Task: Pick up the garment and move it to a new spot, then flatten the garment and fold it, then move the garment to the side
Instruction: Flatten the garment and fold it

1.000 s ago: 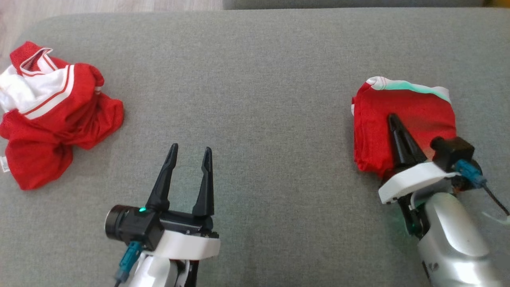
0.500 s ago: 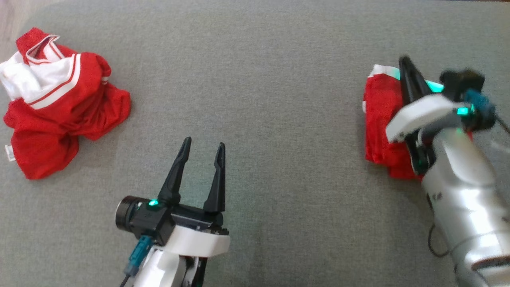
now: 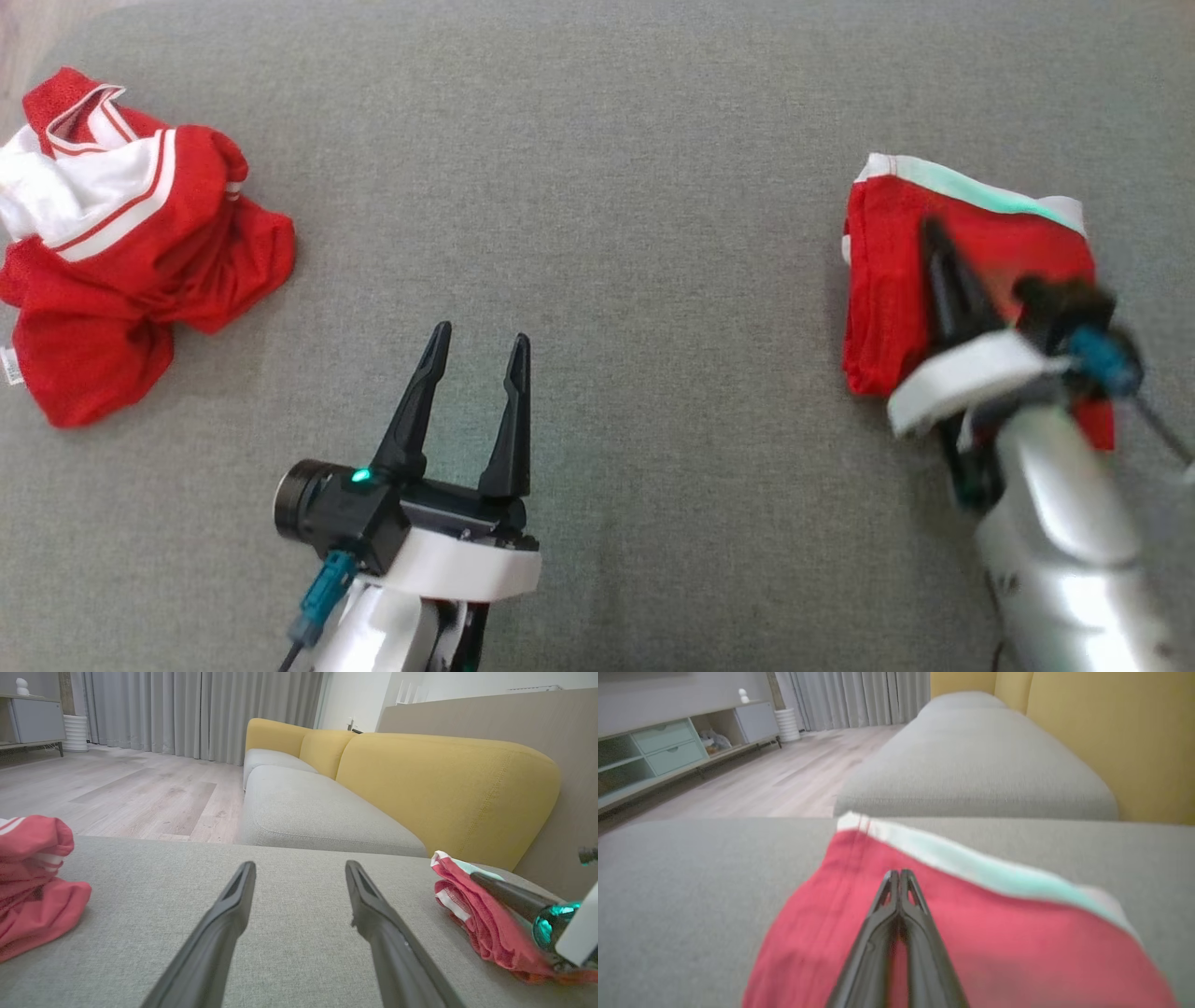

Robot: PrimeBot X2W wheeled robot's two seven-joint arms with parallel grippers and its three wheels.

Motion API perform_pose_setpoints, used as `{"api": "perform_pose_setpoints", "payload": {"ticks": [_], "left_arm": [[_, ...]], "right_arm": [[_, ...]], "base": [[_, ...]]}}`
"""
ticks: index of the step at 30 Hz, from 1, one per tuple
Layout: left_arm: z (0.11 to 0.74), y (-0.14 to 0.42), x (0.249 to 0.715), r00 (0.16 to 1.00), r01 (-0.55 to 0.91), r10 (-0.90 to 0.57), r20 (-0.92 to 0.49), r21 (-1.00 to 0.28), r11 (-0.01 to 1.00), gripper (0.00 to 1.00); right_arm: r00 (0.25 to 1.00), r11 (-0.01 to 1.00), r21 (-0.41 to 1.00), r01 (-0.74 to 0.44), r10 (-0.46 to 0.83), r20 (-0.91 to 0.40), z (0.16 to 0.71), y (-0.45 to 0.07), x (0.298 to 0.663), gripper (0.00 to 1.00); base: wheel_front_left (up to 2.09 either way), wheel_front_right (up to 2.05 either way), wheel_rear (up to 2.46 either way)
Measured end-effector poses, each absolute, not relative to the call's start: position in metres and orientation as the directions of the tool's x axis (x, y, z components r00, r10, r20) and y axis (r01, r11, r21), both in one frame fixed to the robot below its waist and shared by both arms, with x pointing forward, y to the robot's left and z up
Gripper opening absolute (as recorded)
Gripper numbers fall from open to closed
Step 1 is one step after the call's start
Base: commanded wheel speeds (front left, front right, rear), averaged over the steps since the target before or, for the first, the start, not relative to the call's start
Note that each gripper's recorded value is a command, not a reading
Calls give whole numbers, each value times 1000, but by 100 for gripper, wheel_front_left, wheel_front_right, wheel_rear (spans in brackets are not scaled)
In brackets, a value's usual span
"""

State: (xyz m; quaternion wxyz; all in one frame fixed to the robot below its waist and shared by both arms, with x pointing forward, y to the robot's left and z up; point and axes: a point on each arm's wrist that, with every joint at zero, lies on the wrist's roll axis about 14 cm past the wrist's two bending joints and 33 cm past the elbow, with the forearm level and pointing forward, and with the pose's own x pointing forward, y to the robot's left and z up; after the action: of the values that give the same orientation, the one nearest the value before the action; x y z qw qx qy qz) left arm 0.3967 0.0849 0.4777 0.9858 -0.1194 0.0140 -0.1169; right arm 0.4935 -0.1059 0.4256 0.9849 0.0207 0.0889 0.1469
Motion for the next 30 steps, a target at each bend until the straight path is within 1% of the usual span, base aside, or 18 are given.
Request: {"api": "perform_pose_setpoints", "payload": {"ticks": [3,7,12,18,19,20,21,22,26,30], "left_arm": [[477,85,397,972,227,-235,-2,-239,944,100],[477,86,395,973,223,-231,-4,-237,945,100],[478,93,393,977,206,-213,-3,-231,951,100],[484,91,392,976,214,-217,13,-229,950,100],[485,90,392,976,214,-216,16,-232,949,100],[487,91,393,977,211,-212,21,-231,950,100],[489,92,393,978,205,-205,27,-229,951,100],[491,94,394,981,195,-193,33,-227,954,100],[502,103,393,986,166,-156,63,-201,965,100],[504,116,380,993,109,-99,65,-179,978,100]], "right_arm": [[931,956,93,-279,293,-218,406,-103,475,0],[933,960,80,-268,280,-225,404,-105,478,0],[904,956,70,-285,292,-311,379,-97,469,0],[908,956,64,-288,294,-299,385,-97,467,0],[914,956,64,-287,293,-281,391,-98,468,24],[920,955,64,-288,295,-260,398,-97,468,50],[927,956,71,-286,295,-232,407,-96,469,95],[934,956,80,-284,294,-202,416,-96,469,100],[950,952,102,-289,298,-88,452,-96,458,100],[959,952,127,-280,283,-10,475,-104,429,100]], "base": [[0,0,0],[0,0,0],[0,0,0],[0,0,0],[0,0,0],[0,0,0],[0,0,0],[0,0,0],[0,0,0],[0,0,0]]}}
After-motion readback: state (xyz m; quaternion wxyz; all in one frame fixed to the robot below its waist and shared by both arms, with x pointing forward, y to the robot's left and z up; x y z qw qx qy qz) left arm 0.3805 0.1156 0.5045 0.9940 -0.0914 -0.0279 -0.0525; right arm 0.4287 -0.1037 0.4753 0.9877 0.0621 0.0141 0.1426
